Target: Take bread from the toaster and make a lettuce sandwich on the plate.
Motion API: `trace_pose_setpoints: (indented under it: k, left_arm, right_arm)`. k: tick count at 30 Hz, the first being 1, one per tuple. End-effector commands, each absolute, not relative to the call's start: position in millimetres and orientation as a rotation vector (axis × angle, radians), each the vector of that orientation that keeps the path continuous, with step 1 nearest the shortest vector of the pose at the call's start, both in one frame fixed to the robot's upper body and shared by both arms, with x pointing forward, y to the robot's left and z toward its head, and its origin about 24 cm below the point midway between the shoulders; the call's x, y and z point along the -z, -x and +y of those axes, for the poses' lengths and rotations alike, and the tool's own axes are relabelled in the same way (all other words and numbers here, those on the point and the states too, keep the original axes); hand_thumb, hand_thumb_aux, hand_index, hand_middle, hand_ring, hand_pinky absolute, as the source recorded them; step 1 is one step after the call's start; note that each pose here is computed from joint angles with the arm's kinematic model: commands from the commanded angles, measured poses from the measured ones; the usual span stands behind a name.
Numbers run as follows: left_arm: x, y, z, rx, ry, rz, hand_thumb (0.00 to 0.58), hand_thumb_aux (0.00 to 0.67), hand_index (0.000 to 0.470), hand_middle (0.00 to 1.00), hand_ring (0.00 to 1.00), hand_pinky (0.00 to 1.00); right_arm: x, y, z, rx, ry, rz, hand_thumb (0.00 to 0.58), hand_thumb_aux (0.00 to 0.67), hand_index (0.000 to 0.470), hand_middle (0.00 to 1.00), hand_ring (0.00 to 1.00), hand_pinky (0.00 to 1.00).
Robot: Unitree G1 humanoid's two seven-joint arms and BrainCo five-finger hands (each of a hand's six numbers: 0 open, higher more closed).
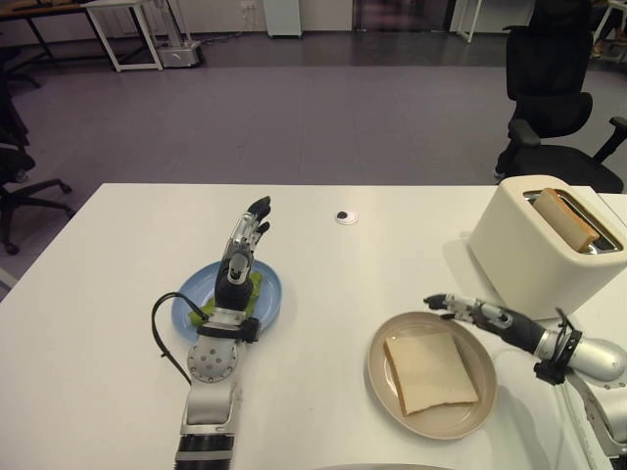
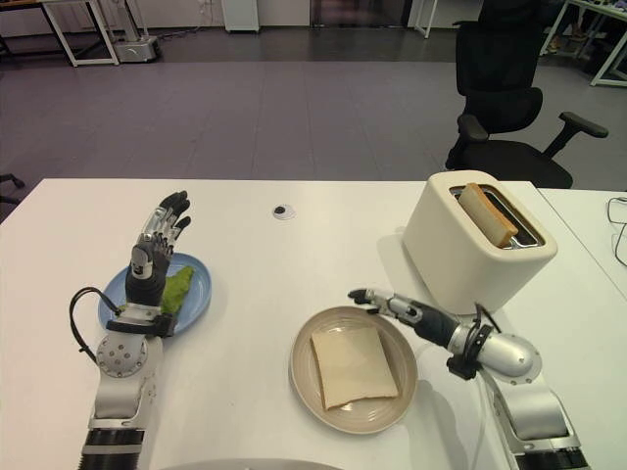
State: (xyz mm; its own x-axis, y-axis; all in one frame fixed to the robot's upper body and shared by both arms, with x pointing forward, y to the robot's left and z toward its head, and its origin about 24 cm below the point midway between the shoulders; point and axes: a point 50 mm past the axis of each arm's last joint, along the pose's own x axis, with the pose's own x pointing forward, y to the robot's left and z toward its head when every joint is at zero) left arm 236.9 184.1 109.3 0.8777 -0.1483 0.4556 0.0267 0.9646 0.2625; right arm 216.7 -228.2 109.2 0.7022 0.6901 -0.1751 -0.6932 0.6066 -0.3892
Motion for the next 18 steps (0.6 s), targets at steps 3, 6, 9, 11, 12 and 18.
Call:
trace_pose_setpoints:
  k: [3,6,9,11,12,18]
  left_arm:
    - [-80.7,-238.5,248.1,0.05,-0.907,-0.193,0.0,0.0,0.0,0.0,0.0,0.0]
    - [-71.0,-233.6,279.8,0.036,-1.247,-0.014,0.0,0.0,0.0,0.0,0.0,0.0]
    - [-63.3,-230.4,293.2,0.07,-1.481,0.109,0.0,0.0,0.0,0.0,0.0,0.0]
    - [-55.9,-227.0,298.0,0.097,-1.555,0.178,0.0,0.0,0.0,0.0,0.0,0.0]
    - [-51.9,-225.4,300.2,0.109,-1.577,0.208,0.0,0.0,0.0,0.0,0.0,0.0]
    - [-36.2,-221.8,295.7,0.175,-1.605,0.27,0.447,0.349,0.245,0.0,0.0,0.0]
  right_arm:
    - [-164.1,-236.0,-235.8,-0.566,0.304,-0.3,0.0,0.0,0.0,0.0,0.0,0.0]
    - [-171.0,-243.5,-238.9,-0.457,0.178,-0.353,0.0,0.0,0.0,0.0,0.0,0.0]
    - [-172.7,-245.3,-240.2,-0.419,0.12,-0.359,0.0,0.0,0.0,0.0,0.0,0.0]
    - [-173.5,-245.4,-239.6,-0.414,0.107,-0.359,0.0,0.0,0.0,0.0,0.0,0.0]
    - [-173.8,-245.2,-239.3,-0.413,0.1,-0.359,0.0,0.0,0.0,0.0,0.0,0.0]
    - [-175.1,-245.6,-239.6,-0.409,0.088,-0.359,0.0,0.0,0.0,0.0,0.0,0.0]
